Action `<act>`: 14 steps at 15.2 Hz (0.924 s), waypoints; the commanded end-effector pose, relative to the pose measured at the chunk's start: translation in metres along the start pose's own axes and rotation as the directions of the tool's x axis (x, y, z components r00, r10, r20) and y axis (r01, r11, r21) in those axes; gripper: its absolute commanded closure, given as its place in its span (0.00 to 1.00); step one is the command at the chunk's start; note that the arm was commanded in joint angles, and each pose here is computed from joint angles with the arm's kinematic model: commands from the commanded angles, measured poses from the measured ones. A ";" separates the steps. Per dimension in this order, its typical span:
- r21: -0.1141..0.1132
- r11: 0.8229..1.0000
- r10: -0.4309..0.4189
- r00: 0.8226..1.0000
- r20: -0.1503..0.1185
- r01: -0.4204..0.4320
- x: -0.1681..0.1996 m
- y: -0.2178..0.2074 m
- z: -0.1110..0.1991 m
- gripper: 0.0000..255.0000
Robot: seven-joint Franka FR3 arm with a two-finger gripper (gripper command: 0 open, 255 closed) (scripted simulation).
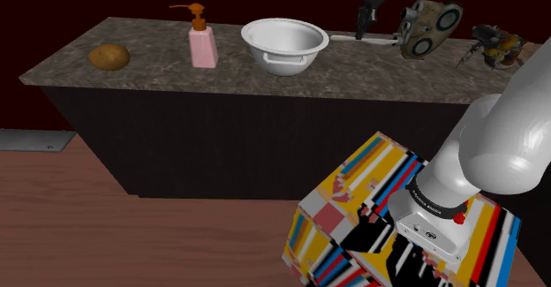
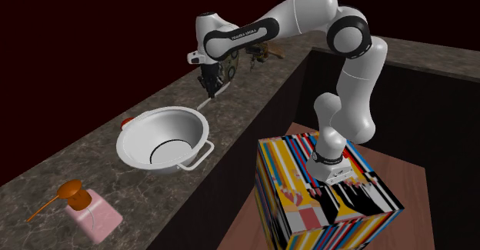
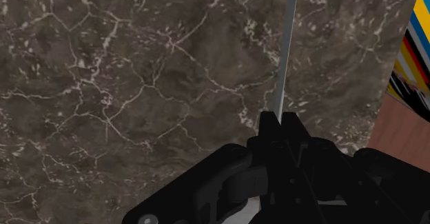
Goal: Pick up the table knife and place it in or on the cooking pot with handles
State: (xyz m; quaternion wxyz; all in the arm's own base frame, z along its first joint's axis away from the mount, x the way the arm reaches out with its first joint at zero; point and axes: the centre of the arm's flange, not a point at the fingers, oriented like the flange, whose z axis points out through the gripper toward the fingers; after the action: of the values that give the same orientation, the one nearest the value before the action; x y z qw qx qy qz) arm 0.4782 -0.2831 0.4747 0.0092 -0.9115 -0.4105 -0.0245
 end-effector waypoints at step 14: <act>0.000 1.000 0.000 1.000 0.000 0.000 0.005 0.000 -0.079 1.00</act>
State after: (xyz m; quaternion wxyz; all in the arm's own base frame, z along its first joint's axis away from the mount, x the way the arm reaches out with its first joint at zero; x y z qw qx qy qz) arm 0.4795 -0.2827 0.5480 0.0092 -0.9115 -0.4105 -0.0245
